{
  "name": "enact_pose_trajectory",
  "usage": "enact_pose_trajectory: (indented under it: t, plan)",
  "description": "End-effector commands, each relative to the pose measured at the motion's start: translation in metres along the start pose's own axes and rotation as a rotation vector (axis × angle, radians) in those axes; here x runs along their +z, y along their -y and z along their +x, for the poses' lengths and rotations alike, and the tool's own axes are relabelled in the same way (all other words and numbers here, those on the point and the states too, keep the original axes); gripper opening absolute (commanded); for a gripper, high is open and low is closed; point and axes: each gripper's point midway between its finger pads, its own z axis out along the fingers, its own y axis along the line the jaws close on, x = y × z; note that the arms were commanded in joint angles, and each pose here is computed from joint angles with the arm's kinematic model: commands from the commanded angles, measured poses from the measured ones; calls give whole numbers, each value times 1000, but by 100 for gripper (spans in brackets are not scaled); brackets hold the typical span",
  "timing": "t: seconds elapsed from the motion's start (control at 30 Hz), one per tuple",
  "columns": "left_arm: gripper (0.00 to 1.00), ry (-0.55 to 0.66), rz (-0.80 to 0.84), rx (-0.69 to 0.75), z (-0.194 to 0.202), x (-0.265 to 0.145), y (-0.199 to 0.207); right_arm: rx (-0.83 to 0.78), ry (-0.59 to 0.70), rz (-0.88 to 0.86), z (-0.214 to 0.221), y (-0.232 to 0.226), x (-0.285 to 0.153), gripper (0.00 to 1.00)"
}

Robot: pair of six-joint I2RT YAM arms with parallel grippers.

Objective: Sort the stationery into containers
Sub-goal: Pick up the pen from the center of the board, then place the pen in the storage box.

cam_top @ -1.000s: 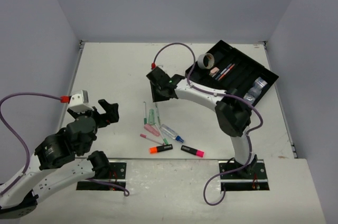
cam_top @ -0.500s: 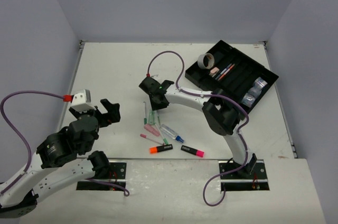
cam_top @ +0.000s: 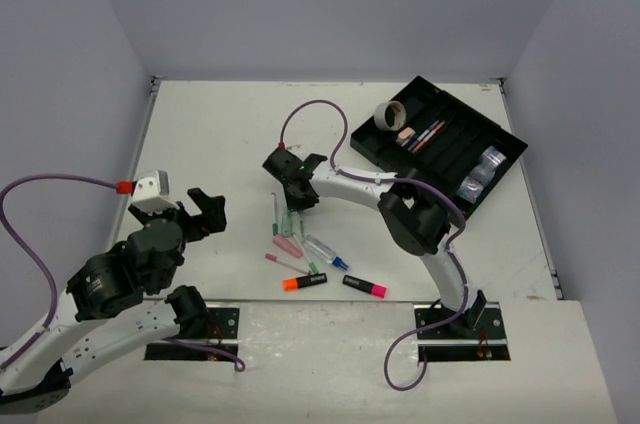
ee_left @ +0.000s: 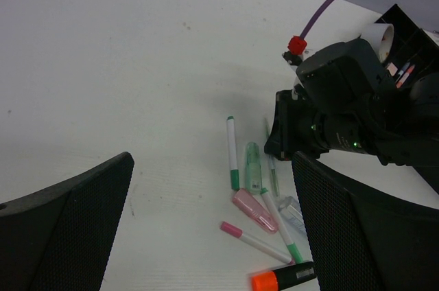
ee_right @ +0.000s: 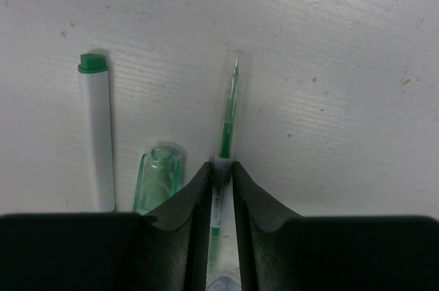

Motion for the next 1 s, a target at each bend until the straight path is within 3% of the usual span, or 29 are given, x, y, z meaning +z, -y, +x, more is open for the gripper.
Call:
enact_pose_trajectory:
  t: [0.0, 0.1, 0.23, 0.33, 0.43, 0.53, 0.6, 0.67, 0.9, 0.97]
  plan:
    - [100, 32, -4, -36, -9, -1, -1, 31, 14, 35, -5, 8, 1, 13]
    - [100, 31, -3, -34, -9, -1, 0, 50, 22, 41, -11, 16, -3, 3]
    - [100, 31, 0, -33, -9, -1, 1, 90, 52, -7, -34, 18, -17, 1]
    - [100, 28, 0, -27, -8, 0, 2, 170, 92, -208, -71, 3, -50, 0]
    - [100, 27, -3, -25, -8, 0, 1, 273, 217, -312, -121, 23, -94, 0]
    - [100, 34, 0, -36, -9, -1, 0, 409, 348, -285, -160, 94, -133, 0]
    - [100, 36, 6, -42, -10, -2, 0, 478, 370, -236, -165, 139, -135, 0]
    - [100, 39, 9, -48, -11, -3, -1, 600, 441, -123, -179, 217, -136, 0]
    - [100, 44, 17, -53, -12, -4, -1, 839, 466, 63, -188, 366, -114, 1]
    - [100, 46, 17, -55, -12, -5, -1, 868, 417, 109, -181, 392, -92, 1]
